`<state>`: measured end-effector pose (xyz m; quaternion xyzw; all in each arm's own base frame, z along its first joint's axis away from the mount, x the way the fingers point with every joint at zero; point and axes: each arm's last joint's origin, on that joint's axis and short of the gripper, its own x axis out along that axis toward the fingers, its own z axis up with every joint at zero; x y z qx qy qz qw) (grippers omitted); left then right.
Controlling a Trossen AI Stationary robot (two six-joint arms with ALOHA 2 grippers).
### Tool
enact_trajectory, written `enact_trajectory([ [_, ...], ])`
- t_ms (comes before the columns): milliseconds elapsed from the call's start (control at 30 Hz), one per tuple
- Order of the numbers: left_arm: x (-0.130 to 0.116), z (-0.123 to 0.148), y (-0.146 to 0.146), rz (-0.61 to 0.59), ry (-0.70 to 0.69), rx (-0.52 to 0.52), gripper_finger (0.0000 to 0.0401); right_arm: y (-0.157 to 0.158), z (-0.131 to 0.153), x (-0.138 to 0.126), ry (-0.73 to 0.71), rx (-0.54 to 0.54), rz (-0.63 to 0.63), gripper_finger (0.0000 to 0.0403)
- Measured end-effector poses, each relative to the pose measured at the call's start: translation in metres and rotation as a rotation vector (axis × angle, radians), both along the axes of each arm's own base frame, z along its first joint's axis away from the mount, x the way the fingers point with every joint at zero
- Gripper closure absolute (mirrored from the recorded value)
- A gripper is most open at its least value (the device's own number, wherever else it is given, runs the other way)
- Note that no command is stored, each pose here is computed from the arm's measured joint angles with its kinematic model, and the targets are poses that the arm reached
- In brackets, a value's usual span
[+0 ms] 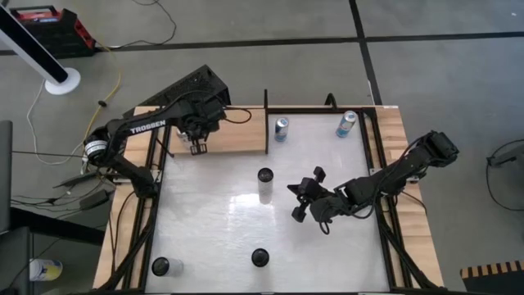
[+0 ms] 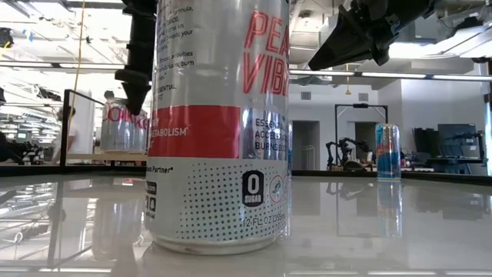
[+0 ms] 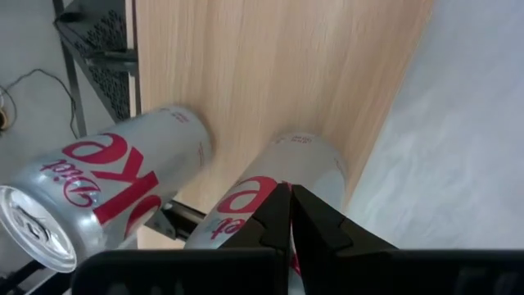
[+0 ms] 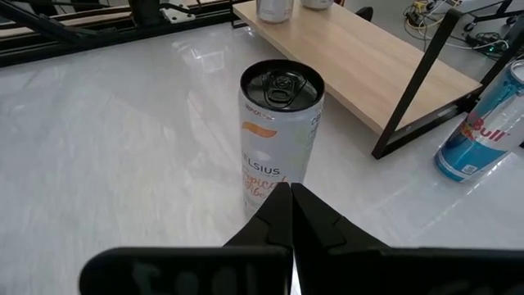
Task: Place canned beverage on shelf
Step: Put the red and silver soda can aligned with the other red and silver soda can on the shelf
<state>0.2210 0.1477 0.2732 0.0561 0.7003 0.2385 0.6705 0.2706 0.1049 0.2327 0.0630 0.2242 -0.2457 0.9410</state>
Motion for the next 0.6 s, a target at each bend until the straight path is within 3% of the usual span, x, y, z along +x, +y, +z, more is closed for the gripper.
enact_trajectory([
  [600, -0.0091, 0.0062, -0.004, 0.018, 0.019, -0.008, 0.0401, 0.0, 0.0, 0.0, 0.0, 0.0, 0.0, 0.0382],
])
